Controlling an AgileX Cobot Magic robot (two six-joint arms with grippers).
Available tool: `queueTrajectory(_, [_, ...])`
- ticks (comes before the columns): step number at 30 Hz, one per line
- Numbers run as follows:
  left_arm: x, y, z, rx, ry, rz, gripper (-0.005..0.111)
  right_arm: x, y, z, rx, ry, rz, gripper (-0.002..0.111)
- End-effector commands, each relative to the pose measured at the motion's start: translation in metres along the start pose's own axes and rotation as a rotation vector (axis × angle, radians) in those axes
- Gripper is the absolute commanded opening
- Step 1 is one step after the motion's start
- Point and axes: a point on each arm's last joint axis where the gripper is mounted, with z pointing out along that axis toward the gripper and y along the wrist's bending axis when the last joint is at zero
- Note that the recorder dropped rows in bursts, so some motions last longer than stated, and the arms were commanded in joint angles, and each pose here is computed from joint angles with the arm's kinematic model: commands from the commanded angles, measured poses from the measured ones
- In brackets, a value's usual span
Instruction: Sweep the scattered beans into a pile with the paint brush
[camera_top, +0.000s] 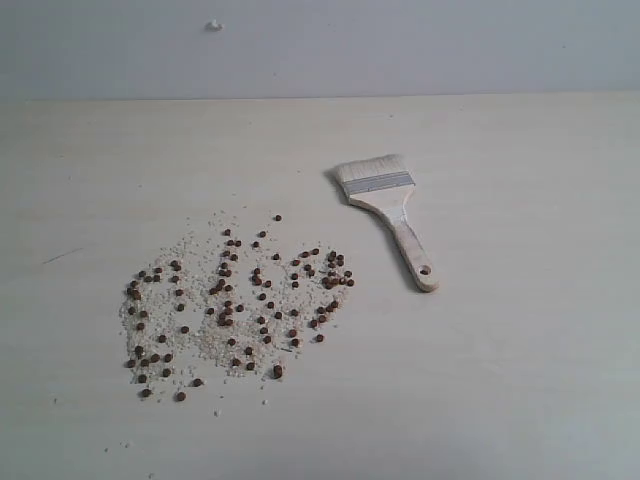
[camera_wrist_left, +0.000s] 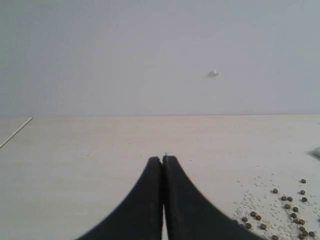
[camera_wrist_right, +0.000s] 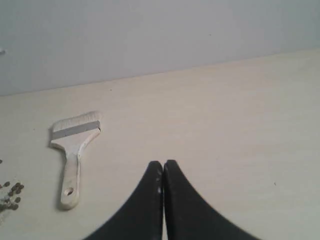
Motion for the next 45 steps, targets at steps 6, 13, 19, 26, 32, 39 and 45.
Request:
queueTrajectory(6, [0.001, -0.001, 0.000, 0.026, -0.002, -0.006, 0.000, -0.012, 0.001, -0.001, -0.008, -0.141, -0.006, 0.000])
queueTrajectory(13, [0.001, -0.001, 0.000, 0.026, -0.002, -0.006, 0.000, -0.014, 0.001, -0.001, -0.001, -0.162, -0.094, 0.000])
queueTrajectory(19, [0.001, -0.001, 0.000, 0.026, -0.002, -0.006, 0.000, -0.024, 0.002, -0.003, -0.015, -0.281, -0.077, 0.000])
queueTrajectory(26, [0.001, -0.001, 0.000, 0.026, -0.002, -0.006, 0.000, -0.026, 0.003, -0.004, -0.017, -0.301, -0.077, 0.000])
queueTrajectory(32, [0.001, -0.001, 0.000, 0.026, -0.002, -0.006, 0.000, -0.029, 0.003, -0.005, -0.026, -0.343, -0.024, 0.000])
queueTrajectory(39, [0.001, -0.001, 0.000, 0.026, -0.002, -0.006, 0.000, -0.051, 0.004, -0.016, -0.120, -0.569, 0.278, 0.000])
queueTrajectory(45, [0.001, -0.002, 0.000, 0.038, -0.002, -0.005, 0.000, -0.135, 0.018, -0.017, -0.090, -0.349, 0.282, 0.000])
